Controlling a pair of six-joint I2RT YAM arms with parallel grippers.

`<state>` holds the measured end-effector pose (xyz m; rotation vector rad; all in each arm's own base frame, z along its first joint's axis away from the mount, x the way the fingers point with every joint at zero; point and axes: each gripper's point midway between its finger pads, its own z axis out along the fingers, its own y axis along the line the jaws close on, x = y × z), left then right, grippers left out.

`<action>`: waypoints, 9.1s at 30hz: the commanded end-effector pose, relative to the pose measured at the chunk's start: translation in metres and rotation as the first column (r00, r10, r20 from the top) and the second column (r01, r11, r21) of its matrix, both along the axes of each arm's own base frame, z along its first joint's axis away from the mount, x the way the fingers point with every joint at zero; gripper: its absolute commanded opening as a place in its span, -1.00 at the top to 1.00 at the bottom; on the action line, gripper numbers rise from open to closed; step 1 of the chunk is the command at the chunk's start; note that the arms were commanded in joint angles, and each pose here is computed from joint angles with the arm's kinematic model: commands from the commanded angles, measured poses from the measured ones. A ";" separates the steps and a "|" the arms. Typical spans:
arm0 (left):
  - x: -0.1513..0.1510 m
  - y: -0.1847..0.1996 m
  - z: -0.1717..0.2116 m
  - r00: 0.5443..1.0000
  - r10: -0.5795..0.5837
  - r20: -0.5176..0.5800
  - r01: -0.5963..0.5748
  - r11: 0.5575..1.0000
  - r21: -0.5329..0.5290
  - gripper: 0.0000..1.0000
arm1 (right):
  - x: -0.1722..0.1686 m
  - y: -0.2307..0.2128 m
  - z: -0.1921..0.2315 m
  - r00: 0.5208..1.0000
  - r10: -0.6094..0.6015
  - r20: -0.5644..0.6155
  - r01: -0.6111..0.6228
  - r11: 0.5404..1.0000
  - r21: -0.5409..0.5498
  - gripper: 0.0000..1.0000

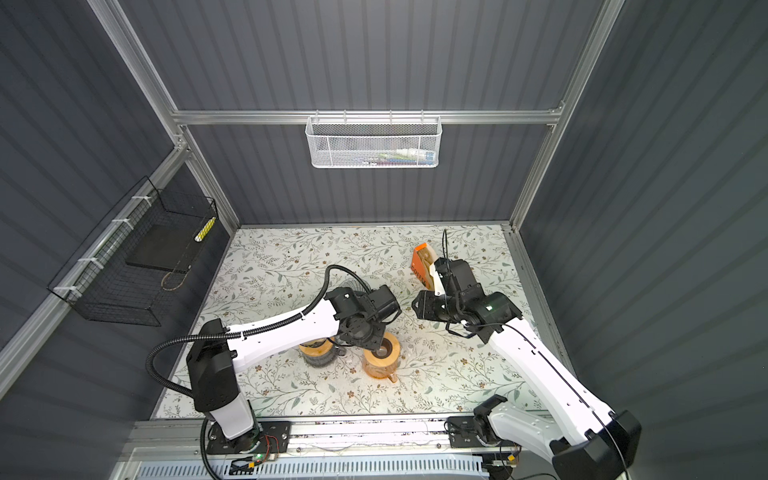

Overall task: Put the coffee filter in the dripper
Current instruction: 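Open the left gripper and release the ring on the pitcher, then reach the right gripper to the clear glass dripper while the left arm draws back, then close the right gripper on the glass dripper's rim and lift it, then carry the glass dripper with the right gripper over the ring on the pitcher, then lower the glass dripper into the wooden ring with the right gripper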

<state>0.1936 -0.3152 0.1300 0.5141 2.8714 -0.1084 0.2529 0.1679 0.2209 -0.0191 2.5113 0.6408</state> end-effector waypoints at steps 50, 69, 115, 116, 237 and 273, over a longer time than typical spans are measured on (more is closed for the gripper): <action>0.157 0.102 0.154 0.908 0.340 0.247 -0.164 0.827 -0.537 0.17 | 0.081 0.129 -0.046 0.974 0.179 -0.139 -0.201 0.965 -0.166 0.09; 0.156 0.120 0.131 0.915 0.335 0.227 -0.190 0.852 -0.488 0.16 | 0.115 0.152 -0.108 0.955 0.165 -0.248 -0.204 0.969 -0.138 0.17; 0.133 0.139 0.128 0.915 0.341 0.216 -0.204 0.853 -0.480 0.26 | 0.131 0.160 -0.111 0.959 0.128 -0.252 -0.154 0.984 -0.085 1.00; 0.132 0.139 0.129 0.916 0.339 0.216 -0.202 0.852 -0.482 0.26 | 0.131 0.160 -0.104 0.962 0.129 -0.242 -0.151 0.986 -0.076 1.00; -0.019 0.036 0.061 0.984 -0.154 -0.086 0.106 0.906 -0.409 0.52 | -0.055 0.079 -0.077 0.948 0.154 -0.277 -0.169 0.985 -0.029 1.00; -0.028 0.030 0.025 0.969 -0.175 -0.176 0.112 0.942 -0.317 0.93 | -0.064 0.064 -0.111 0.937 0.111 -0.332 -0.153 0.983 -0.101 1.00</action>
